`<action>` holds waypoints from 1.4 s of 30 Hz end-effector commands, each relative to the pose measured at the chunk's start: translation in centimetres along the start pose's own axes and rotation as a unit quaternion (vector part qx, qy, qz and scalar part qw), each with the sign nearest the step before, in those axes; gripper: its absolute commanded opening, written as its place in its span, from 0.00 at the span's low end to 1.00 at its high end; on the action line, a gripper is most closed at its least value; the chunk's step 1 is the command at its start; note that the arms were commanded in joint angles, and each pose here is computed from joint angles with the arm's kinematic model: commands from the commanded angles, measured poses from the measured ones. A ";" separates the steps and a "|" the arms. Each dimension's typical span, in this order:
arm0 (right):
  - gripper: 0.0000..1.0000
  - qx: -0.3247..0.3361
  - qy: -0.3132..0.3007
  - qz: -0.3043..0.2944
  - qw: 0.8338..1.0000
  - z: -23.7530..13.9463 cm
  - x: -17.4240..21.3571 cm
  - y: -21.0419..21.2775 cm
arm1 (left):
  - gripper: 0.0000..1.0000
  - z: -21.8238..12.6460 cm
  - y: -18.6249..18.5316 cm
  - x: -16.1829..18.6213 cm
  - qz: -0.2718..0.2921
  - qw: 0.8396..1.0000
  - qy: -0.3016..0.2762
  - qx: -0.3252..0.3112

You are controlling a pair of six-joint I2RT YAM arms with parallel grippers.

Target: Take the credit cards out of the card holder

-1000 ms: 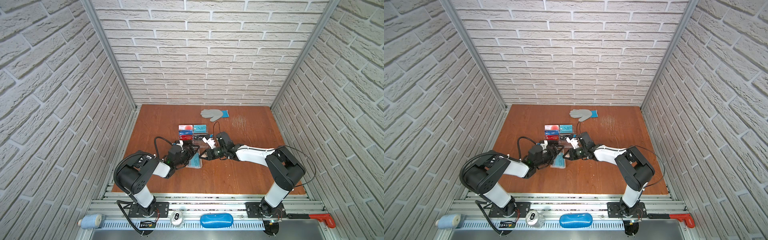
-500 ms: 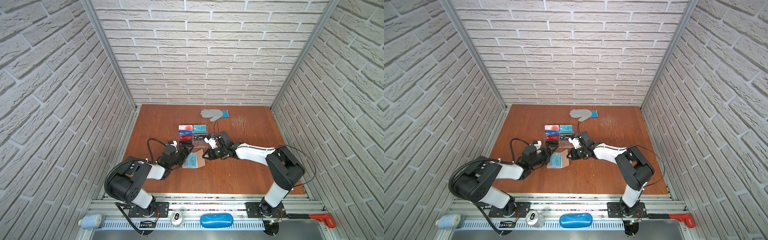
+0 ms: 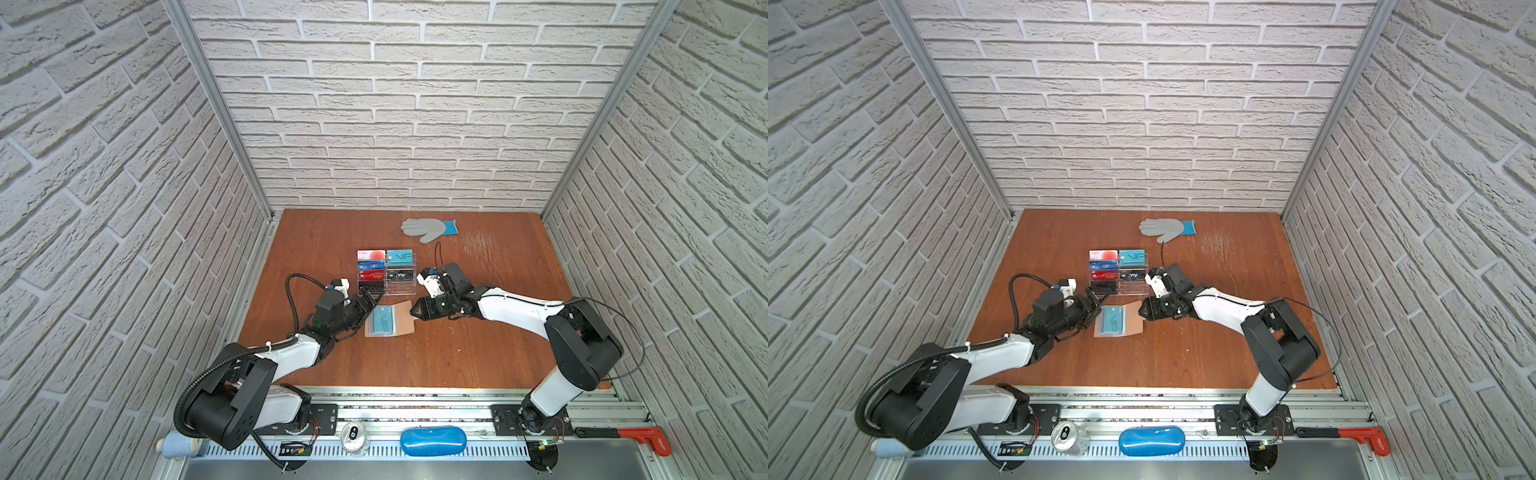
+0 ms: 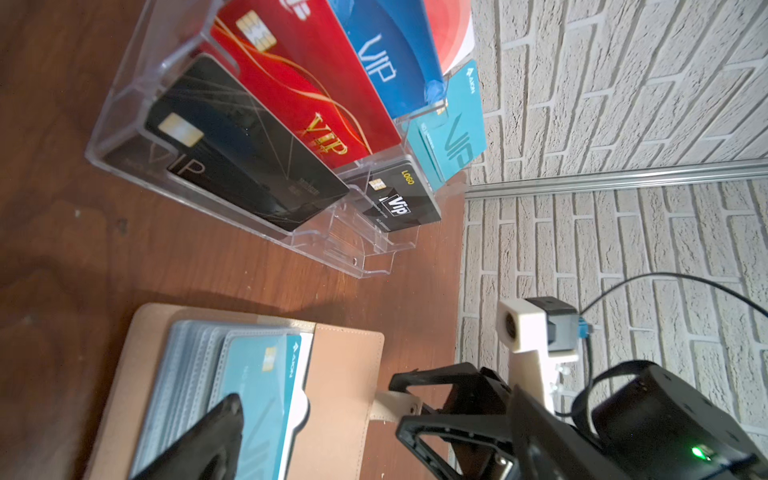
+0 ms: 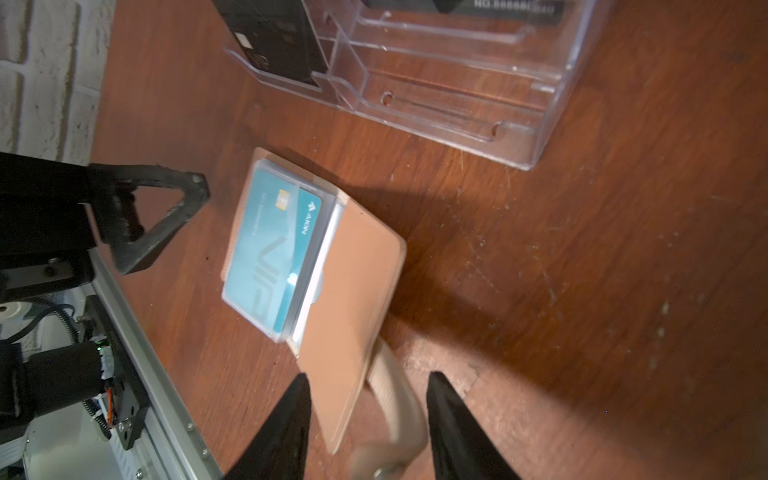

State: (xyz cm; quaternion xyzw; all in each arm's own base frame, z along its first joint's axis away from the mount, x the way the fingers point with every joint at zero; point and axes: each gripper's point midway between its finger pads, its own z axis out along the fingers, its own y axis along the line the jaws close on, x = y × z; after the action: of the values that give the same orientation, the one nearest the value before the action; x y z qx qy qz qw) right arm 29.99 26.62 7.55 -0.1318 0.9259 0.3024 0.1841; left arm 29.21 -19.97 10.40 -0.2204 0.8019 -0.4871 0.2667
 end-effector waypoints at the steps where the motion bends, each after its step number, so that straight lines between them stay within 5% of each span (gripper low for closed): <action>1: 0.51 -0.035 -0.059 -0.025 0.997 -1.6 -2.1 2.0 | 0.98 -0.4 -0.4 -0.1 0.016 1.000 -0.001 0.003; 10: 0.54 -0.102 -0.073 -0.035 0.992 -1.3 -2.1 4.7 | 0.98 0.7 0.5 0.1 0.008 1.000 0.006 0.000; 19: 0.52 -0.156 -0.024 0.009 0.987 3.1 -1.2 5.3 | 0.98 1.2 1.8 0.3 0.004 1.000 0.009 -0.011; 42: 0.51 -0.171 0.000 0.037 0.985 7.3 -0.6 5.0 | 0.98 1.9 4.8 1.3 -0.017 0.999 0.021 -0.019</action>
State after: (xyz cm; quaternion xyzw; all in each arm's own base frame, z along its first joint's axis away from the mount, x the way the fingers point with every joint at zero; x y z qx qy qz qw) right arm 29.77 33.85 3.51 -0.1173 0.8804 0.4414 0.1276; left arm 29.58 -20.36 6.31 -0.2232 0.8082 -0.4858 0.2470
